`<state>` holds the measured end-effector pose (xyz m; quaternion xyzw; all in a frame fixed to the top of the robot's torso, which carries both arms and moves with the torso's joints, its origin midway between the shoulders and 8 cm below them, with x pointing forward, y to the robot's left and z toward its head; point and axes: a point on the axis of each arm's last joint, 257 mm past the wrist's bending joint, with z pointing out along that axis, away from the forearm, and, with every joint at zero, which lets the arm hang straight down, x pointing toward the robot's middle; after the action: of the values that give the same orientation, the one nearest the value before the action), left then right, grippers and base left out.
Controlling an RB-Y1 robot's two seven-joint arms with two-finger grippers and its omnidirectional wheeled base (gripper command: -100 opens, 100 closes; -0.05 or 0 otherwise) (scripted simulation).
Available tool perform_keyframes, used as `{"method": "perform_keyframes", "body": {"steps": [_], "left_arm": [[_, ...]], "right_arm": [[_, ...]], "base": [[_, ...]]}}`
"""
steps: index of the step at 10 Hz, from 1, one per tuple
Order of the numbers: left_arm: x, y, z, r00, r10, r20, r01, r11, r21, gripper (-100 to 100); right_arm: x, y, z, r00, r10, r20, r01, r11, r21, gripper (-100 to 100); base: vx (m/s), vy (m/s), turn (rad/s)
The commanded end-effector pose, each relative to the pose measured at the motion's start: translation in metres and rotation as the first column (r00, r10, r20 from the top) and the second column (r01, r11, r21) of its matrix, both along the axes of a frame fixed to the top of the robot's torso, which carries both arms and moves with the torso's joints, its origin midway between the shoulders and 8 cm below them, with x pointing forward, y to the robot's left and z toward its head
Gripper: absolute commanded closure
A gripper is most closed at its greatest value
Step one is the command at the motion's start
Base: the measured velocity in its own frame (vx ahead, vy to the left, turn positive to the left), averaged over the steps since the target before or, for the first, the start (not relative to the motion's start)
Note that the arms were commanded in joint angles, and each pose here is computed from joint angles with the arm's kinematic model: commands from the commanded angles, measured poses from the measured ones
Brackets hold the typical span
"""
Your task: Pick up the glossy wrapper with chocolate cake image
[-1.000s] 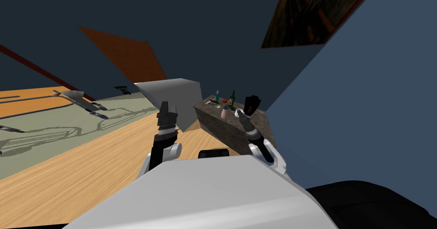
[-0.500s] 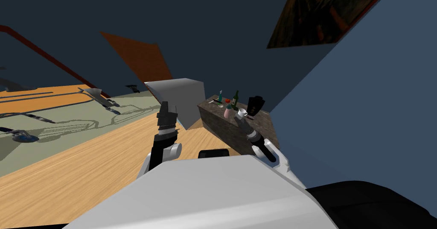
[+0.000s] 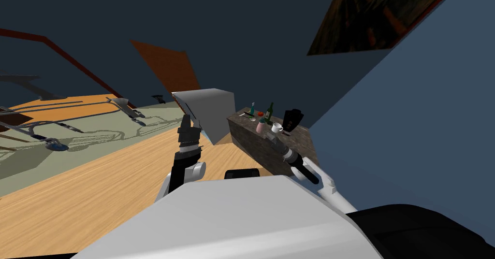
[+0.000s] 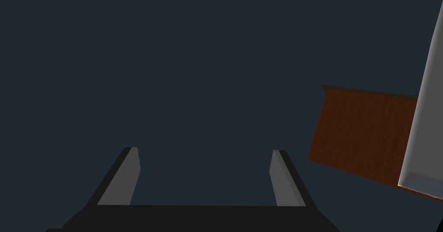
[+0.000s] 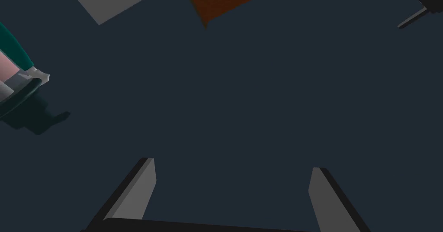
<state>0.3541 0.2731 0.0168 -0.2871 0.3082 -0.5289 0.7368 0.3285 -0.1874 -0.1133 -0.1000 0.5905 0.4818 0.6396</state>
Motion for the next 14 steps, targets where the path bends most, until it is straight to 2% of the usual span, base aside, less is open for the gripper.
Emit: {"method": "perform_keyframes", "body": {"steps": [1,2,3,6,8,9,10,11,13,14], "left_arm": [[0.000,0.000,0.000,1.000,0.000,0.000,0.000,1.000,0.000,0],[0.000,0.000,0.000,1.000,0.000,0.000,0.000,1.000,0.000,0],[0.000,0.000,0.000,1.000,0.000,0.000,0.000,1.000,0.000,0],[0.000,0.000,0.000,1.000,0.000,0.000,0.000,1.000,0.000,0],[0.000,0.000,0.000,1.000,0.000,0.000,0.000,1.000,0.000,0],[0.000,0.000,0.000,1.000,0.000,0.000,0.000,1.000,0.000,0],[0.000,0.000,0.000,1.000,0.000,0.000,0.000,1.000,0.000,0],[0.000,0.000,0.000,1.000,0.000,0.000,0.000,1.000,0.000,0],[0.000,0.000,0.000,1.000,0.000,0.000,0.000,1.000,0.000,0],[0.000,0.000,0.000,1.000,0.000,0.000,0.000,1.000,0.000,0]], "right_arm": [[-0.002,-0.001,-0.012,1.000,0.021,-0.014,-0.022,0.998,-0.053,-100],[-0.005,-0.008,-0.030,0.999,0.034,-0.039,-0.038,0.994,-0.104,-100],[-0.006,-0.011,-0.033,0.998,0.044,-0.046,-0.050,0.990,-0.133,-100],[-0.015,-0.031,-0.072,0.991,0.068,-0.111,-0.094,0.963,-0.253,-100],[-0.017,-0.037,-0.075,0.989,0.077,-0.123,-0.110,0.951,-0.288,-100],[-0.021,-0.051,-0.094,0.984,0.077,-0.161,-0.128,0.932,-0.340,-100],[-0.022,-0.054,-0.095,0.983,0.084,-0.166,-0.140,0.922,-0.360,-100],[-0.027,-0.068,-0.112,0.976,0.075,-0.203,-0.153,0.904,-0.399,-100],[-0.028,-0.074,-0.113,0.974,0.084,-0.211,-0.169,0.888,-0.428,-100],[-0.034,-0.092,-0.129,0.965,0.072,-0.252,-0.188,0.860,-0.474,-100]], "base": [[-0.026,0.023,0.071],[-0.032,0.030,0.128],[-0.028,0.024,0.063],[-0.024,0.030,0.118],[-0.011,0.015,0.013],[-0.007,0.016,0.125],[-0.008,0.016,0.077],[-0.009,0.025,0.113],[-0.004,0.014,0.039],[0.004,0.019,0.135]]}}
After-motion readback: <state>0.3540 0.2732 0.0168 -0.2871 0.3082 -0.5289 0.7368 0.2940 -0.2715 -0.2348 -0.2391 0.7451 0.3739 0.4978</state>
